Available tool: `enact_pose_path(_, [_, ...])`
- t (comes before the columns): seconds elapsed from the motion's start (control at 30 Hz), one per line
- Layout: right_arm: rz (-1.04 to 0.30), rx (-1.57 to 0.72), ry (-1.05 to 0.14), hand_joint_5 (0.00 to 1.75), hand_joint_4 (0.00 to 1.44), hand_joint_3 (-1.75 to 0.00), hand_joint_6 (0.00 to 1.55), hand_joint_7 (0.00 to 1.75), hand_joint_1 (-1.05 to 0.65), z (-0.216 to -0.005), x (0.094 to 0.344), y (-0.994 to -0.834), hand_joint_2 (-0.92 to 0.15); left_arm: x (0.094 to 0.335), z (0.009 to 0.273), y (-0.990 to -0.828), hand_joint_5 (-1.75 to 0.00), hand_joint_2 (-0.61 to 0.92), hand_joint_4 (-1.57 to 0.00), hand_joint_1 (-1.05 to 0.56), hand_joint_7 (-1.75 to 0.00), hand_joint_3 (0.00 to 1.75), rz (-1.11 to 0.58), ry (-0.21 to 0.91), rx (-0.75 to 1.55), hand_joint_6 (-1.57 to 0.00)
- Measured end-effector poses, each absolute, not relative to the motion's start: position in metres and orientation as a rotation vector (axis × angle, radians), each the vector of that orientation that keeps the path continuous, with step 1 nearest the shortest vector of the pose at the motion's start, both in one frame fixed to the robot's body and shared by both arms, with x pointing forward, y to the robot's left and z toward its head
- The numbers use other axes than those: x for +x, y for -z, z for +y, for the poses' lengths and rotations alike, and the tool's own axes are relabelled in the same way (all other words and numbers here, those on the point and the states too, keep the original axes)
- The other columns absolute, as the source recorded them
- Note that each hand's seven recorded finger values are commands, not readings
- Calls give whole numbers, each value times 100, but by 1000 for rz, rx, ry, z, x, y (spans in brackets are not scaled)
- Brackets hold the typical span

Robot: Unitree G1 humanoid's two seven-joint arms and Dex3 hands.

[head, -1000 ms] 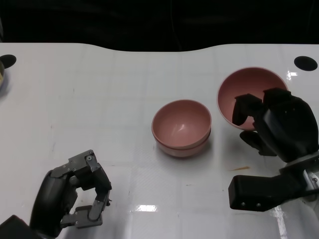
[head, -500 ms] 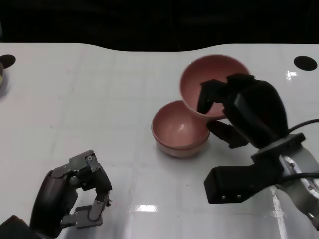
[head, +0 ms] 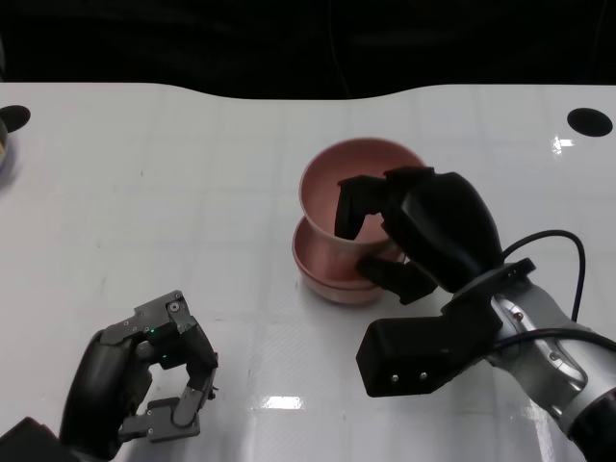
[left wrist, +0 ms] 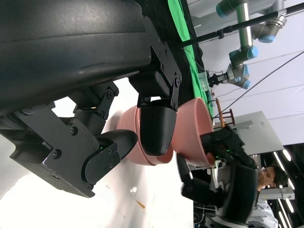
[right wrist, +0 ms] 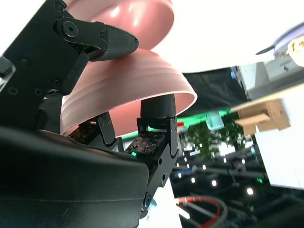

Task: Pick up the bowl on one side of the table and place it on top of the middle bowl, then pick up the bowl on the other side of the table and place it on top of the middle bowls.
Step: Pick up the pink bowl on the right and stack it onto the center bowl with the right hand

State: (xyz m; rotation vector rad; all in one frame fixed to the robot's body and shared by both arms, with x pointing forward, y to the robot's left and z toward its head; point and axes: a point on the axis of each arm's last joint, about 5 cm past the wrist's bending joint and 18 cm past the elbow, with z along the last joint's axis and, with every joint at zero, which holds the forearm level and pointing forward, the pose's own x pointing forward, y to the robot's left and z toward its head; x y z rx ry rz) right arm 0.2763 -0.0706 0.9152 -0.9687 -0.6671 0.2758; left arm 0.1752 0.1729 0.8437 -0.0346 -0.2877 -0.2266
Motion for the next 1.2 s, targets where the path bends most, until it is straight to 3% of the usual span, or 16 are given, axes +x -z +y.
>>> enact_pose_path(0.13, [-626,-982,-300,175,93,-83,94,101,-11,-72,276,-906,-47,174,173,-843,-175,51,-82,-11,-158,118,-283,227,-36,-72])
enact_pose_path(0.23, [-615,-992,-312,158,89,-47,106,48,-12,-73,276,-903,-62,173,173,-842,-175,51,-82,-11,-158,119,-279,228,-36,-72])
enact_pose_path(0.3, [-614,-1004,-321,111,80,-26,97,20,-19,-74,276,-902,-72,173,173,-842,-175,50,-82,-11,-158,120,-279,228,-36,-72])
enact_pose_path(0.37, [-607,-1017,-329,69,73,-13,86,6,-27,-75,277,-902,-79,173,173,-842,-175,50,-81,-11,-158,120,-279,228,-36,-72])
enact_pose_path(0.47, [-587,-1037,-346,30,64,-5,68,1,-40,-76,277,-903,-89,173,173,-842,-175,50,-81,-11,-158,121,-279,228,-35,-72])
enact_pose_path(0.57, [-590,-1056,-352,18,50,-13,49,0,-54,-78,278,-908,-92,173,172,-842,-175,50,-81,-10,-158,121,-279,229,-34,-72])
enact_pose_path(0.9, [-575,-1072,-410,5,22,-34,20,0,-73,-82,273,-916,-92,173,172,-842,-175,51,-82,-9,-158,121,-280,232,-34,-72])
enact_pose_path(1.2, [-561,-1055,-407,0,12,-37,12,0,-77,-89,266,-923,-92,173,172,-843,-175,50,-82,-7,-158,122,-291,234,-31,-72])
